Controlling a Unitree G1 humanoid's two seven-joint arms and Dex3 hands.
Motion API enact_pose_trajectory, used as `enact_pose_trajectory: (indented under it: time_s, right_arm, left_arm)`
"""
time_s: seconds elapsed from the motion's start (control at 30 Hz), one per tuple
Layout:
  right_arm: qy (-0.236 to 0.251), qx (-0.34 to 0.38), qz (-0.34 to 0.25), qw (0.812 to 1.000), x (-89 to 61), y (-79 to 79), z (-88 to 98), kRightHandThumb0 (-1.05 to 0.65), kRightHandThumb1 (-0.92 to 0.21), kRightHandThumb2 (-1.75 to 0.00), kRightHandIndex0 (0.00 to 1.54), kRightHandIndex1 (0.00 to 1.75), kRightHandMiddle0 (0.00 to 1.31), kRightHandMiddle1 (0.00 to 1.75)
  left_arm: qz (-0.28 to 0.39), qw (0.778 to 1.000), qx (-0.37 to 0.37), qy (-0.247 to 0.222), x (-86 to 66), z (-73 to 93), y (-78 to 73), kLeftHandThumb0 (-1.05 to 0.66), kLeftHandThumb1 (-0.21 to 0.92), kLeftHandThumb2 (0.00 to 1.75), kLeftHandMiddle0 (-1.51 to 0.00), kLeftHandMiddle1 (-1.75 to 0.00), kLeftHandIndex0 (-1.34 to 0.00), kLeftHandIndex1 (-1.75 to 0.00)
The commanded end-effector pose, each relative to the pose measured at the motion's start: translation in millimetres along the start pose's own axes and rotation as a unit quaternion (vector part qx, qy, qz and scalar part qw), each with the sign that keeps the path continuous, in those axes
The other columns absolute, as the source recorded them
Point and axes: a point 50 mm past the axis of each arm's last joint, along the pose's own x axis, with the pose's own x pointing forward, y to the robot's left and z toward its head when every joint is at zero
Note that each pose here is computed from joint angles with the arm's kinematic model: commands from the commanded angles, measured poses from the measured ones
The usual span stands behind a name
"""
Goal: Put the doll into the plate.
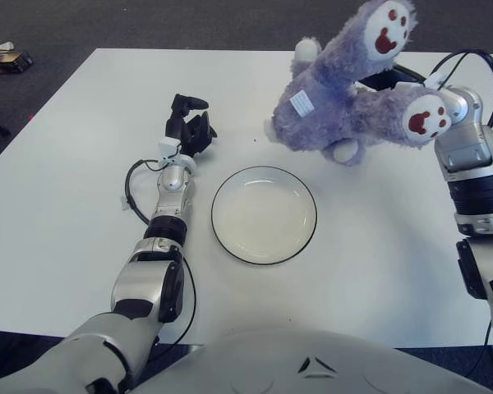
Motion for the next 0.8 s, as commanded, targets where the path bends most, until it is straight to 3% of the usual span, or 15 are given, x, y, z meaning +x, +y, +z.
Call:
enact_pose_trajectory:
  time_s: [0.0,0.2,0.53,0.77]
  right_arm:
    - [-0.015,-0.007,-0.009,1.000,1.5,-8.9,6.0,0.00,-0.28,-1.34,0.66,1.66,0.42,1.75]
    - [-0.034,-0.012,0.000,0.999,9.0,-3.9,20.3,0.00,-0.28,-1.34,0.65,1.67,0.43,1.75]
    - [-0.033,-0.011,0.001,0.999,8.7,-3.4,21.2,0.00,-0.28,-1.34,0.65,1.67,0.43,1.75]
    - [-0.063,-0.042,-0.012,0.997,13.0,8.0,28.5,0.00,-0.28,-1.34,0.64,1.68,0.43,1.75]
  left_arm:
    - [0.007,0.998,0.008,0.058,-25.1,-28.4,3.0,-0.37,0.77,0.72,-0.83,-1.75,-0.30,-1.75]
    - [0.010,0.998,0.016,0.061,-23.6,-28.6,0.4,-0.37,0.76,0.72,-0.83,-1.75,-0.30,-1.75]
    - [0.011,0.998,0.018,0.061,-23.3,-28.8,-0.3,-0.37,0.76,0.73,-0.83,-1.75,-0.30,-1.75]
    - [0.017,0.998,0.019,0.060,-21.8,-28.3,1.3,-0.37,0.76,0.73,-0.82,-1.75,-0.30,-1.75]
